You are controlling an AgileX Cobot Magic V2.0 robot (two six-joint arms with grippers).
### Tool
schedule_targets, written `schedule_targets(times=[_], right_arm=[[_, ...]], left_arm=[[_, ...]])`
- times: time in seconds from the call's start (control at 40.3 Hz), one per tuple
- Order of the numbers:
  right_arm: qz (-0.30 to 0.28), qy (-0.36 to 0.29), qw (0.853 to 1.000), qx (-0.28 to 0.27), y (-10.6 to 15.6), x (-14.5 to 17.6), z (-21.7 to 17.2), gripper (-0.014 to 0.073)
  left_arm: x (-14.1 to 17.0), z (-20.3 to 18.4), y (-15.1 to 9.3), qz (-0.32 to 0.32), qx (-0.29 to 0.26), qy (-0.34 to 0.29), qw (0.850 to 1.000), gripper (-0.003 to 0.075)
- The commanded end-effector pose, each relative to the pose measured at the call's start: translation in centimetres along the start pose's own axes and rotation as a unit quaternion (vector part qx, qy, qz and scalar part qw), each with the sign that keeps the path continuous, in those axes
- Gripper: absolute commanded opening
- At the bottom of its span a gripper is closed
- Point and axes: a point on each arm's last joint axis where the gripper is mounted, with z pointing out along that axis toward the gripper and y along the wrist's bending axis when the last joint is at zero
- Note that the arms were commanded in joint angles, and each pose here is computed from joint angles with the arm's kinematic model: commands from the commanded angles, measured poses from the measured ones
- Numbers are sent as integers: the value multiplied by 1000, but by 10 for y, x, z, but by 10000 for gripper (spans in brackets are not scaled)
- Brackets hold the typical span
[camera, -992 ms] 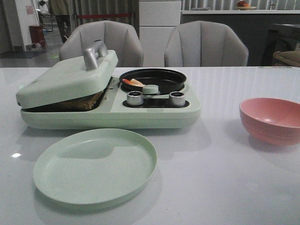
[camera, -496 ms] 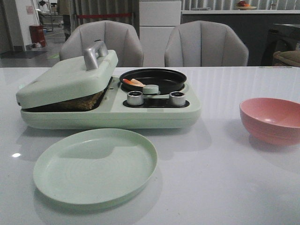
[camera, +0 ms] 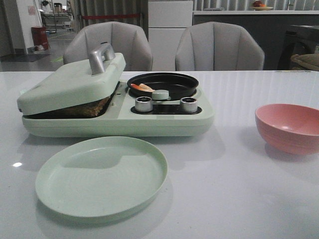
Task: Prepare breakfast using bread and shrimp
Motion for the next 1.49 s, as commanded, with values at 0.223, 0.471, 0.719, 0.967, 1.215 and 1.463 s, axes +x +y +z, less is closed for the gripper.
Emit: schedule_targets(times=[0.223,0.471,0.719,0.967,1.215,1.463], right_arm=[[0,-45,999,13,-2,-16,-1,-33],[0,-45,999,13,-2,-16,-1,-33],[0,-45,999,13,-2,-16,-1,-33],[0,-45,999,13,-2,-15,-1,-33],[0,-45,999,13,-2,-15,-1,-33],[0,-45,999,13,-2,-15,-1,-33]], left_arm=[[-13,-2,3,-10,-10,-47,999,32],[6,5,10,-48,-78,-108,990,32],[46,15,11,-87,-124,-154,976,32],[66,22,9,-90,-130,-155,975,32],[66,22,10,-109,-128,-175,970,32],[67,22,10,-139,-123,-174,967,32]])
